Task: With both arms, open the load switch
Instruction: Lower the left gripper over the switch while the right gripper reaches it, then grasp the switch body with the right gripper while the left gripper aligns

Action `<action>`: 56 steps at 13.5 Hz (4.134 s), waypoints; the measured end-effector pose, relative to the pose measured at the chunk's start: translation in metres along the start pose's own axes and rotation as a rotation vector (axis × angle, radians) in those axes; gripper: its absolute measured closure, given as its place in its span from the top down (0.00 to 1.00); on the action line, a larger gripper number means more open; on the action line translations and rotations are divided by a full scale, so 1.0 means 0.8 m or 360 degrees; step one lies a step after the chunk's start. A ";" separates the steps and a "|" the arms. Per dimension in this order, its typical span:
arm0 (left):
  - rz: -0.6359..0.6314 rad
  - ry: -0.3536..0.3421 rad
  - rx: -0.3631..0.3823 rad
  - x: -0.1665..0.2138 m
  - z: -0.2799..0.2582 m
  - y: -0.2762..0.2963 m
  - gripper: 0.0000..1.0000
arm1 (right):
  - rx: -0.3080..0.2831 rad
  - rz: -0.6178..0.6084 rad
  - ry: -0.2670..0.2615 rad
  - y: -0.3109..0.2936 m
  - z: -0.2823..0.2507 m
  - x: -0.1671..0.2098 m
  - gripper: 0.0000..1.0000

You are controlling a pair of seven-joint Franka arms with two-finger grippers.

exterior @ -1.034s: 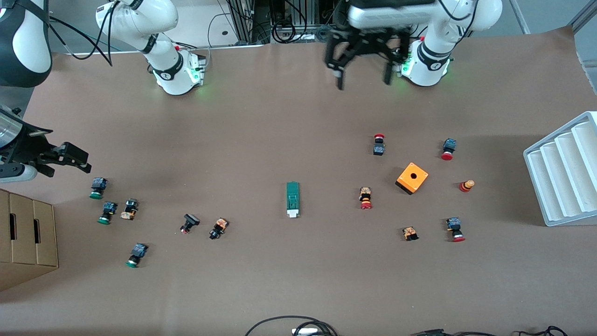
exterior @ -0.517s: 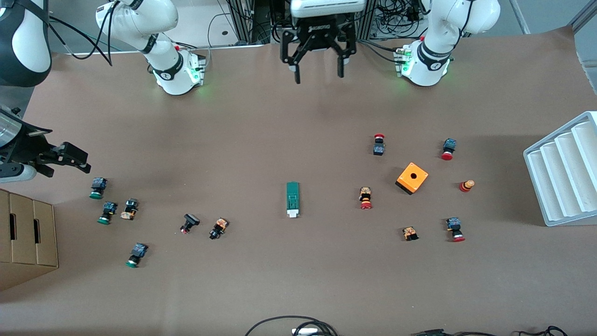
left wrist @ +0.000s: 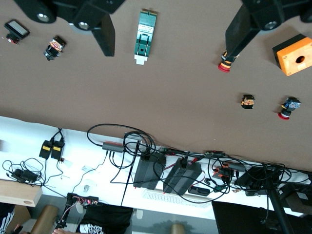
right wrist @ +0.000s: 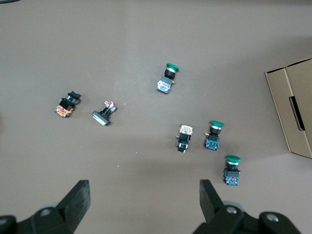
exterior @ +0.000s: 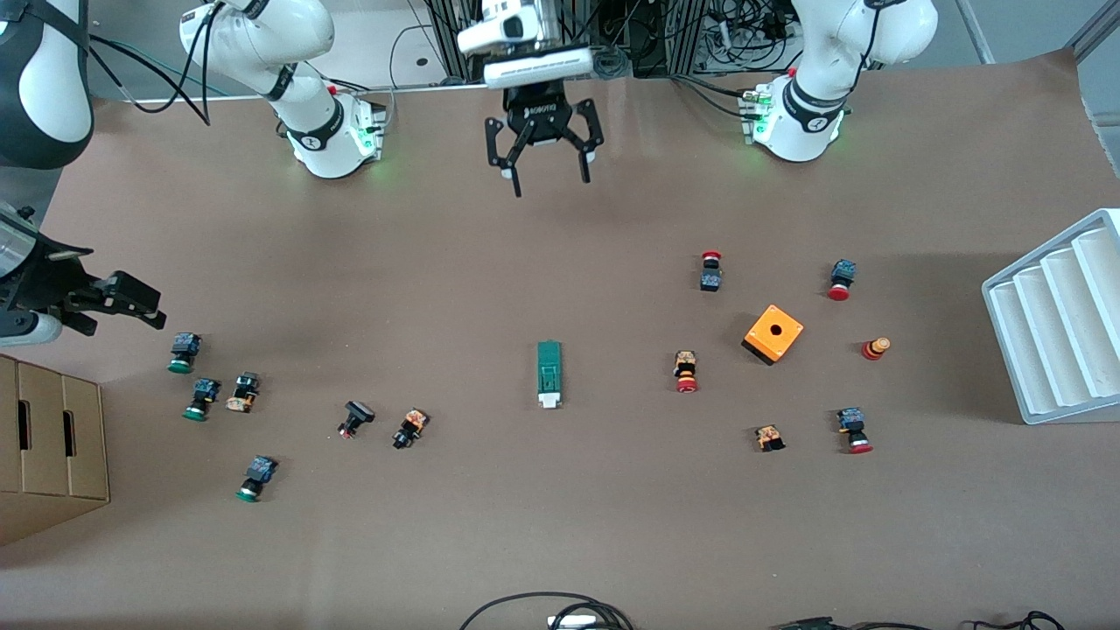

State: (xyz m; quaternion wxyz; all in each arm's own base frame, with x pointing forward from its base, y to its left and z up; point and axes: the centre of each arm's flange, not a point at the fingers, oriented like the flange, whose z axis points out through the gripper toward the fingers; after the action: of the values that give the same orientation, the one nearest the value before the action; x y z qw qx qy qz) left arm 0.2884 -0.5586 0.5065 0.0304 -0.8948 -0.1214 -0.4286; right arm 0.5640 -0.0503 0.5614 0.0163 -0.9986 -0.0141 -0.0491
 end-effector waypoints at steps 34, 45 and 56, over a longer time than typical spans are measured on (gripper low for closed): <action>0.0104 0.0624 -0.0167 -0.357 0.377 -0.007 1.00 | -0.0025 0.1310 -0.0405 -0.413 0.279 0.080 1.00; 0.0193 0.0645 -0.0095 -0.358 0.400 0.013 1.00 | -0.0035 0.2150 -0.0253 -0.567 0.343 0.047 1.00; 0.0170 0.0829 -0.0147 -0.370 0.413 0.018 1.00 | 0.0038 0.2408 -0.0300 -0.584 0.388 0.050 1.00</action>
State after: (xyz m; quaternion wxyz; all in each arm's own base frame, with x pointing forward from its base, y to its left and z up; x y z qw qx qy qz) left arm 0.3647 -0.5768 0.0695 0.0423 -0.7600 -0.0426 -0.6472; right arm 0.6206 0.4280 0.2711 0.0551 -0.7357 0.6723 0.0610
